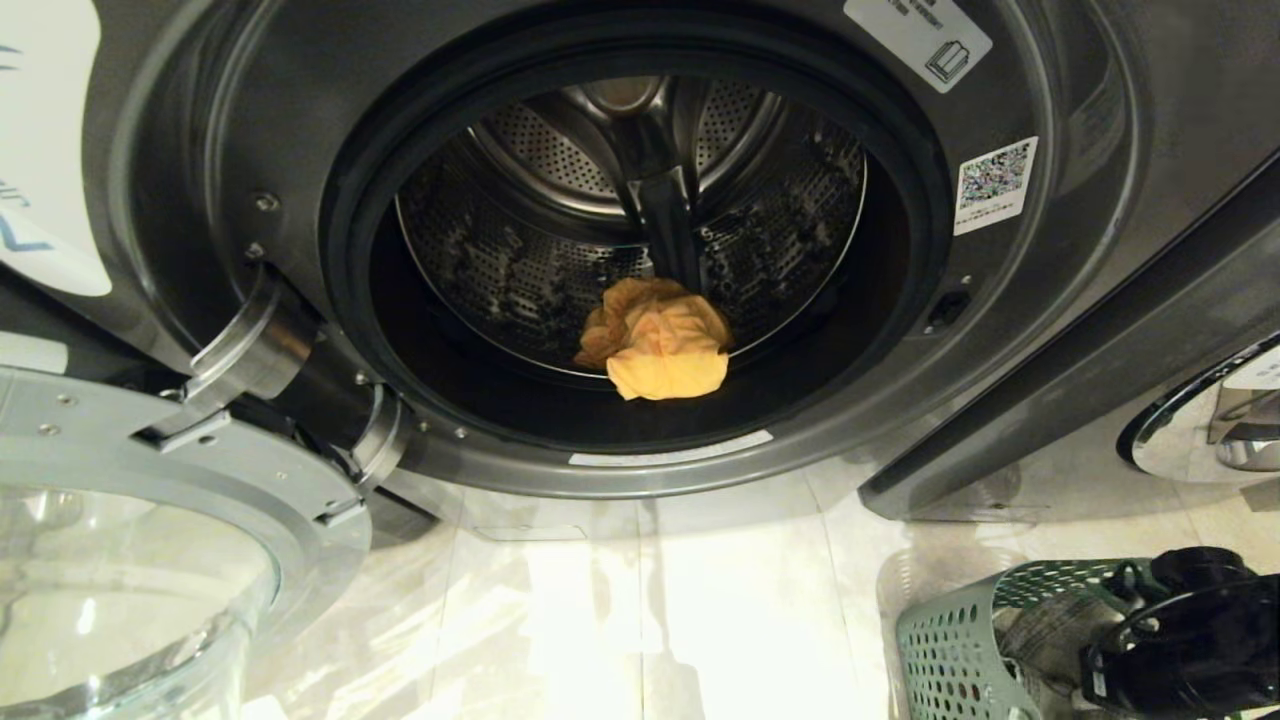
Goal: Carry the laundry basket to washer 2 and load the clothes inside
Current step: Place the clothes into the washing machine
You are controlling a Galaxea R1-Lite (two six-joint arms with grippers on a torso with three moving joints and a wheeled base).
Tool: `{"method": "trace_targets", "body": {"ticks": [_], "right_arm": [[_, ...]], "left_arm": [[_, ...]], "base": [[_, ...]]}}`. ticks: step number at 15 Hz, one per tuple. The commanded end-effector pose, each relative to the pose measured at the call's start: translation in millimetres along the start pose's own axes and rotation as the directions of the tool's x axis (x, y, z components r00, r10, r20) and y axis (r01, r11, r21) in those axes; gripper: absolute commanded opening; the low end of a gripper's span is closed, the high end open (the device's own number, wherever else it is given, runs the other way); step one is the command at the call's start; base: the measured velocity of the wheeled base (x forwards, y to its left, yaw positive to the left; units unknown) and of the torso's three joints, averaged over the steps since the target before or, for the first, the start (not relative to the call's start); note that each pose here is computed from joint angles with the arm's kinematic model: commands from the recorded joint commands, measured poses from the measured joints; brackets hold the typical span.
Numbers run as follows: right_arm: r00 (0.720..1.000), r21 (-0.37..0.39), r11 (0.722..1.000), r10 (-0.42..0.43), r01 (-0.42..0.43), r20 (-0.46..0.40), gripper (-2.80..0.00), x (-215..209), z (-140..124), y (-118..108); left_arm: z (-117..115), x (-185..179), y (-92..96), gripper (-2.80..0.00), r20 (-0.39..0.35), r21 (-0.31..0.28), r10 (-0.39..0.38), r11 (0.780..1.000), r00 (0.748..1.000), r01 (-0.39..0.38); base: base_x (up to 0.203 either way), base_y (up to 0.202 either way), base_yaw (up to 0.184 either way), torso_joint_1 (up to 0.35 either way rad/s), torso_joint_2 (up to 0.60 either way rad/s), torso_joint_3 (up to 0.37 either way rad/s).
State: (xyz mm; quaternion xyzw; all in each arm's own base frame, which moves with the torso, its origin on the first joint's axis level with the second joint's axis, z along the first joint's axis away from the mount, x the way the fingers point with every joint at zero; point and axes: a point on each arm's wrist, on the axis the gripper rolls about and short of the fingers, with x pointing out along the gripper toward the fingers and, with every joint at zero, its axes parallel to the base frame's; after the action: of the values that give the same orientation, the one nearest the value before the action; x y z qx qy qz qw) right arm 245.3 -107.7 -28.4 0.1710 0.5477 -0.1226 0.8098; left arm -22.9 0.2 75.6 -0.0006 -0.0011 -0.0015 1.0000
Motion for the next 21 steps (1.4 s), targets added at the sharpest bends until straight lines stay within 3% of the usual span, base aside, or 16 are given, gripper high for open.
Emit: {"method": "trace_targets", "body": {"ticks": [1, 5, 7, 12, 15, 16, 17, 18, 21], "right_arm": [[0.985, -0.026, 1.000, 0.007, -0.002, 0.173, -2.80, -62, -5, 9], [0.944, -0.100, 0.995, 0.010, 0.024, 0.330, -2.80, -126, -54, 16], [0.910, -0.152, 0.986, 0.008, 0.061, 0.415, -2.80, -146, -72, 19], [0.816, -0.252, 0.957, 0.029, 0.144, 0.577, -2.80, -177, -89, 23], [0.784, -0.417, 0.906, 0.202, 0.078, 0.587, -2.80, -184, -103, 37], [0.781, -0.448, 0.891, 0.226, 0.076, 0.582, -2.80, -185, -104, 39], [0.776, -0.508, 0.859, 0.274, 0.068, 0.568, -2.80, -185, -106, 45], [0.767, -0.594, 0.803, 0.353, 0.045, 0.535, -2.80, -186, -108, 55], [0.737, -0.799, 0.600, 0.553, -0.029, 0.389, -2.80, -189, -117, 85]], "left_arm": [[0, 0, 0.0, -2.80, 0.000, 0.000, 0.000, 1.000, 1.000, 0.000], [0, 0, 0.0, -2.80, 0.000, 0.000, 0.000, 1.000, 1.000, 0.000], [0, 0, 0.0, -2.80, 0.000, 0.000, 0.000, 1.000, 1.000, 0.000], [0, 0, 0.0, -2.80, -0.001, 0.000, 0.000, 1.000, 1.000, 0.000], [0, 0, 0.0, -2.80, 0.001, 0.000, 0.000, 1.000, 1.000, 0.000], [0, 0, 0.0, -2.80, -0.001, 0.000, 0.000, 1.000, 1.000, 0.000], [0, 0, 0.0, -2.80, 0.001, 0.000, 0.000, 1.000, 1.000, 0.000], [0, 0, 0.0, -2.80, -0.001, 0.000, 0.000, 1.000, 1.000, 0.000], [0, 0, 0.0, -2.80, -0.001, 0.000, 0.000, 1.000, 1.000, 0.000]], "base": [[0.000, 0.000, 0.000, 0.000, 0.00, 0.000], [0.000, 0.000, 0.000, 0.000, 0.00, 0.000], [0.000, 0.000, 0.000, 0.000, 0.00, 0.000], [0.000, 0.000, 0.000, 0.000, 0.00, 0.000], [0.000, 0.000, 0.000, 0.000, 0.00, 0.000], [0.000, 0.000, 0.000, 0.000, 0.00, 0.000], [0.000, 0.000, 0.000, 0.000, 0.00, 0.000], [0.000, 0.000, 0.000, 0.000, 0.00, 0.000], [0.000, 0.000, 0.000, 0.000, 0.00, 0.000]]}}
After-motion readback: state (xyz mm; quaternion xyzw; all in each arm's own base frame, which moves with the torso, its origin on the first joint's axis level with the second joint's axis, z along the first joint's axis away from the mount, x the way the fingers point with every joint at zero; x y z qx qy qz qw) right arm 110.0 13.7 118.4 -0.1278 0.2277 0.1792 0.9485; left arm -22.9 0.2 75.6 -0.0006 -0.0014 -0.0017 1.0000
